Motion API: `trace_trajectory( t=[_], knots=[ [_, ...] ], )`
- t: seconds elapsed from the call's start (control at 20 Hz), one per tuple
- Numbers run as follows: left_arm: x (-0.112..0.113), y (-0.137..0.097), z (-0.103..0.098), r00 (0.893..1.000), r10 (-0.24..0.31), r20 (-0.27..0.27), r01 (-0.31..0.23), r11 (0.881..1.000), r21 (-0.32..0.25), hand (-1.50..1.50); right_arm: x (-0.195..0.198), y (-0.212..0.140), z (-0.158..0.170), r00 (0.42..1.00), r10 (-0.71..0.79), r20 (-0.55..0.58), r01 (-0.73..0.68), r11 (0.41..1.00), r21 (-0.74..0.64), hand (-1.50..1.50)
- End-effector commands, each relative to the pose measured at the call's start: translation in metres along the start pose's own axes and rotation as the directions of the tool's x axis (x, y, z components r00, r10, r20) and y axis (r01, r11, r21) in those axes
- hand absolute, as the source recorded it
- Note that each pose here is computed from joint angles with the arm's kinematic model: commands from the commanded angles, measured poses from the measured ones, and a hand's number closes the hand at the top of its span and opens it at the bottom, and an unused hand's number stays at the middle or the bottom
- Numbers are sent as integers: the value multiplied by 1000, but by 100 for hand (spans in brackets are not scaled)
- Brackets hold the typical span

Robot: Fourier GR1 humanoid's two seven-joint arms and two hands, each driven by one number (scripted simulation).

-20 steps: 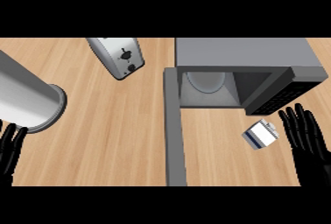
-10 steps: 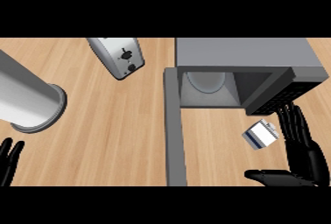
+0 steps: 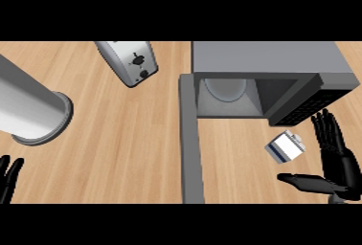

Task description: Pick up the milk, place it into the microwave and close the microwave

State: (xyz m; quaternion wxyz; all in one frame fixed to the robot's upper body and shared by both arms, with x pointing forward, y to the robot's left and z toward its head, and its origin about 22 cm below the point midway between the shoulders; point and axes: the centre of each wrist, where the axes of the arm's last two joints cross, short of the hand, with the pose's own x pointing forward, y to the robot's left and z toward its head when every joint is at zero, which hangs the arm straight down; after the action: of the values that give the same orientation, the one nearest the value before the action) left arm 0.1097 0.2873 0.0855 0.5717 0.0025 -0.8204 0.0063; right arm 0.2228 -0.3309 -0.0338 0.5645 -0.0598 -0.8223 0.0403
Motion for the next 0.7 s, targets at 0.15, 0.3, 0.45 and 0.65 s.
trace_trajectory(
  t=[0.15,0.3,0.45,0.65],
  knots=[
    [2,-4,10,1000,-3,-17,3,1000,-17,-150,-22,-34,0,998,37,-57,-37,999,10,-150],
    [-10,-6,-1,1000,8,13,-8,1000,0,-150,-38,-34,9,996,57,-67,-55,998,31,-150],
    [-8,3,3,1000,-11,15,11,1000,-7,-150,-49,-24,0,996,40,-79,-34,997,73,-150],
    [-4,5,-7,1000,3,9,-3,1000,24,-150,-59,-36,5,994,44,-102,-39,998,56,-150]
  ],
)
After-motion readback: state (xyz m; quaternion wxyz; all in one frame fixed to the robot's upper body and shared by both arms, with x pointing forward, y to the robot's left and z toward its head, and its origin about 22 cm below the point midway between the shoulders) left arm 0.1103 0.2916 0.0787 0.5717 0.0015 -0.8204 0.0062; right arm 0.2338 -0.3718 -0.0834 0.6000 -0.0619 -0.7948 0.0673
